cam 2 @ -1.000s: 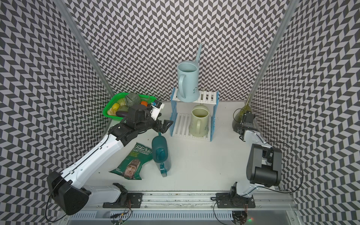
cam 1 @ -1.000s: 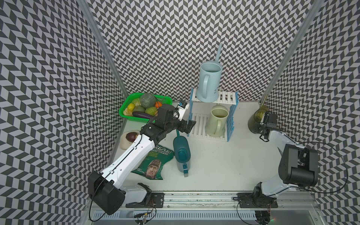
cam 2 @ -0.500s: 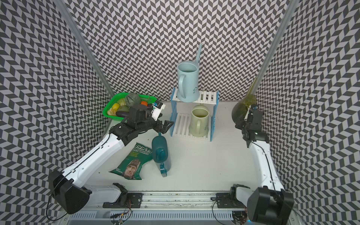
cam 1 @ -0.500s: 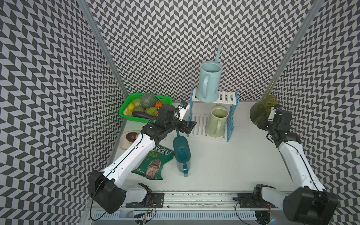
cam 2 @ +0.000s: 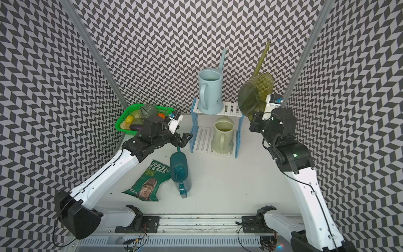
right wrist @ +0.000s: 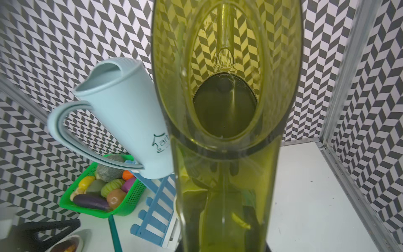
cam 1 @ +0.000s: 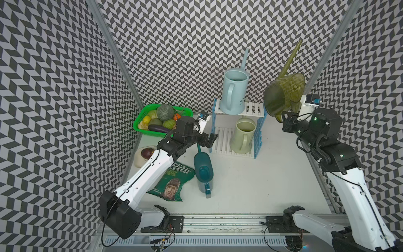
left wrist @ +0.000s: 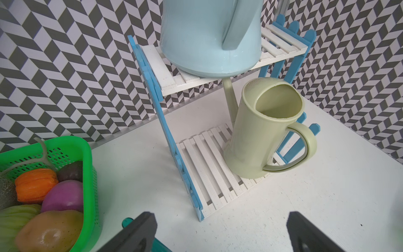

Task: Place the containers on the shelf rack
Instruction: 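Pick up a container from the center of the board.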

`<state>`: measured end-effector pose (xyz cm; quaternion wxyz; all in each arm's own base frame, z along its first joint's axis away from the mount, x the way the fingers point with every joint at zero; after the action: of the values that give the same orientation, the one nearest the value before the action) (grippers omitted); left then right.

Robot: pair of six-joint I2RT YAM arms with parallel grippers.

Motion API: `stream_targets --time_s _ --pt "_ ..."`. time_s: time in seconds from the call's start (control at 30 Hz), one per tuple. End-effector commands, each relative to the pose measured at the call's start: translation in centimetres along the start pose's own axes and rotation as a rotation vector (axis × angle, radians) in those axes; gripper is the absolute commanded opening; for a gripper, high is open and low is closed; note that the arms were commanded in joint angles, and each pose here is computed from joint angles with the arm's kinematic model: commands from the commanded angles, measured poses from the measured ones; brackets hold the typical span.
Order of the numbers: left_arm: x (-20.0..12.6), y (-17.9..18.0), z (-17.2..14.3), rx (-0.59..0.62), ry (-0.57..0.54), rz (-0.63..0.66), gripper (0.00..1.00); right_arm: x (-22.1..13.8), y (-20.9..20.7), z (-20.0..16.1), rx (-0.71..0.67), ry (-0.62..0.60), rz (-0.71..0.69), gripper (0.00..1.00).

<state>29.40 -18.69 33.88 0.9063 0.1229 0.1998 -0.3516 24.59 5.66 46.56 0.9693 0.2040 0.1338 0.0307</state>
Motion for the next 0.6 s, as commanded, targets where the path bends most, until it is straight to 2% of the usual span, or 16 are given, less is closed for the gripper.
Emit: stream_targets --time_s 0.0,0.57 --pt "-0.2 0.5 1.2 0.000 -0.042 0.020 1.00 0.4 1.4 1.1 0.035 -0.064 -0.013 0.00" --pt "0.4 0.5 1.3 -0.022 -0.039 0.001 1.00 4.3 4.6 -0.3 0.101 -0.021 -0.061 0.00"
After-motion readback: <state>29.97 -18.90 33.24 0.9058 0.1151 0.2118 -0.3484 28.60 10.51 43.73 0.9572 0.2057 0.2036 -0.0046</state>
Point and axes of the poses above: each gripper's point midway between its finger pads, its own x axis out along the fingers, its own y axis along the line the jaws close on, z = x × y, the point moved 8 cm from there along -x, back along the fingers, and after that the axes turned 9 degrees about x, right-handed, at the moved point
